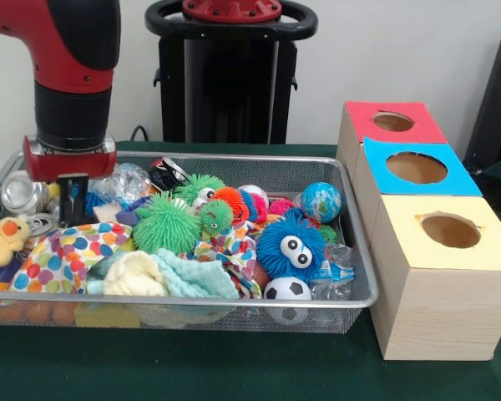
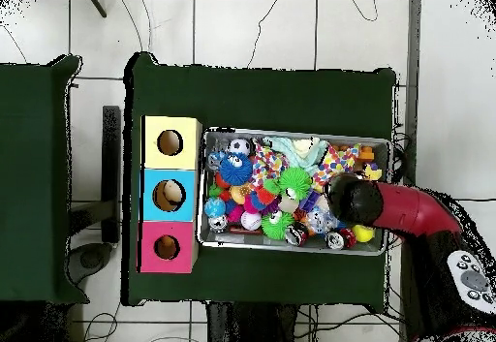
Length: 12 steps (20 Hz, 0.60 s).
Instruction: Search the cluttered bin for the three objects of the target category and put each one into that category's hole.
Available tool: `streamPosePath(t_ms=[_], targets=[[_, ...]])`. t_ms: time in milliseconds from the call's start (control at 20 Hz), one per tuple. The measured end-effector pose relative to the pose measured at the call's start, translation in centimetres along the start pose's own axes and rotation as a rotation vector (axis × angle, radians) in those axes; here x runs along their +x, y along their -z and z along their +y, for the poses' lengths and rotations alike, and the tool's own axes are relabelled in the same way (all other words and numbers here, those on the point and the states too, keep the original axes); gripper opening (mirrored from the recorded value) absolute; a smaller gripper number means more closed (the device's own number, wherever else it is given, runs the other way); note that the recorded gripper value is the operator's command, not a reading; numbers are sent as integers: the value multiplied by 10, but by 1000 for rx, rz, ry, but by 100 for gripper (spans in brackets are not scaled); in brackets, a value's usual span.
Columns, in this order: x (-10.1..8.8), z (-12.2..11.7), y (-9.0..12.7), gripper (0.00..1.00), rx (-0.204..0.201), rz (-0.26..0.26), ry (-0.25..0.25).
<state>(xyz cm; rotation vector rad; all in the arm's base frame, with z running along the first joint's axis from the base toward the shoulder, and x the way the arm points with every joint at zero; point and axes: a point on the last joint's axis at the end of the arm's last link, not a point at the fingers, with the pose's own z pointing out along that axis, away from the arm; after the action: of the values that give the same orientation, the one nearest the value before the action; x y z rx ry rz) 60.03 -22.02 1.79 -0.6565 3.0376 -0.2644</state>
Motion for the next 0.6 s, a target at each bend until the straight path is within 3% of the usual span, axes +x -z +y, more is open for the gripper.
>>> streamPosePath(t_ms=[300, 600], targets=[[1, -8, -7, 0, 16, 11, -3], [1, -21, -9, 0, 72, 22, 23]])
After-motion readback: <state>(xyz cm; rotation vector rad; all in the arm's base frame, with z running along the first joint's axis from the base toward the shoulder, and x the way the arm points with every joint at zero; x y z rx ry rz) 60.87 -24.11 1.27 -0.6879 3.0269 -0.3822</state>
